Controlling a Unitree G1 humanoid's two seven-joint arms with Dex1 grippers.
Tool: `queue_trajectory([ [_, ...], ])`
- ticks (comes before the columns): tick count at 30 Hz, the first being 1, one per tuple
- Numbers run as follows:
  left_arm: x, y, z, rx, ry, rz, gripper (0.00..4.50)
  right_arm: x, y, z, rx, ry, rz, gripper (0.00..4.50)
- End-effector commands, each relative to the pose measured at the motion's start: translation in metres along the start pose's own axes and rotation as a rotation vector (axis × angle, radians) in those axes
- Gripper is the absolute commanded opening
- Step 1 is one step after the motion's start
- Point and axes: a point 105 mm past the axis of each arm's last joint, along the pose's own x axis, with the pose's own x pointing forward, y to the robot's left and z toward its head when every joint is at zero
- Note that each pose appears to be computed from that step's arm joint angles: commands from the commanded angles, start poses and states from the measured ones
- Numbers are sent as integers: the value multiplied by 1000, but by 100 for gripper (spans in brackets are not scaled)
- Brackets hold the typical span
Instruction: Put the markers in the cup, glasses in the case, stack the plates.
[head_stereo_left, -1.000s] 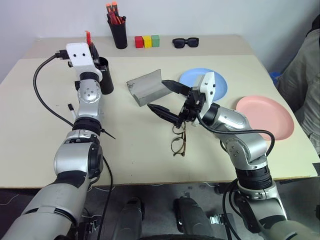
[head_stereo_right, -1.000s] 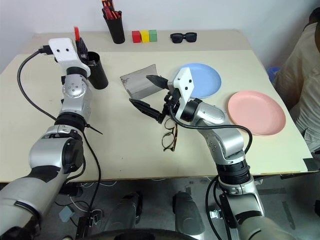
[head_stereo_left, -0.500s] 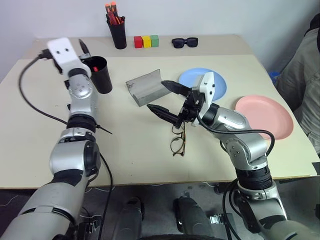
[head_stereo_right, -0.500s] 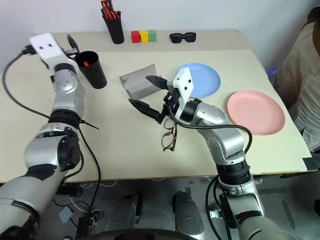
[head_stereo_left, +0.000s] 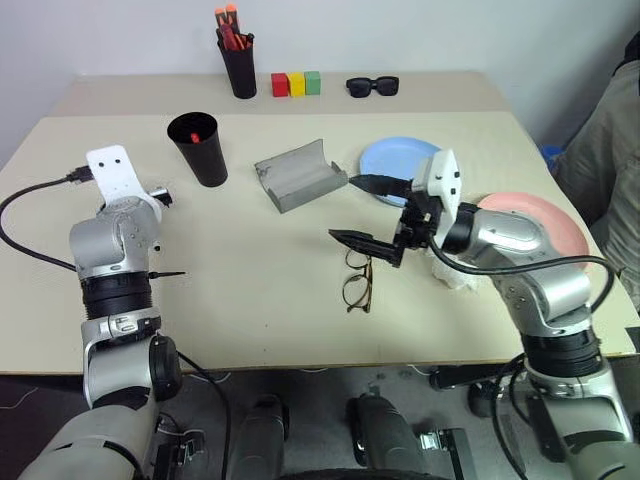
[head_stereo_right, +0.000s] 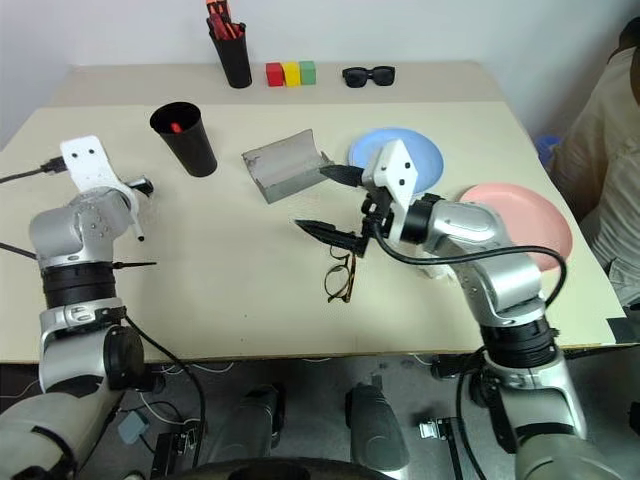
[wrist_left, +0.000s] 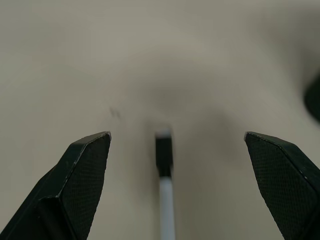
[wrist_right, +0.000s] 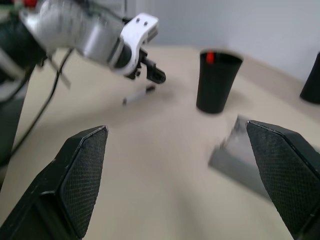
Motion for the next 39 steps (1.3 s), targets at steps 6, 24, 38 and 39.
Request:
queue_trajectory([
  [6,2,9,-16,7,122,29,388,-9,-3,0,-25,-1,-20,450],
  [24,-46,-5,109,-265,-663,-175,4,-4,-6,1,-25,-35,-55,450],
  [38,-48,-96,150,9,-937,-272,4,11,-14,14,-28,-137,-120,450],
  [39,-46,-98,149,15,-939,-270,4,11,-15,15,-29,-140,-125,450],
])
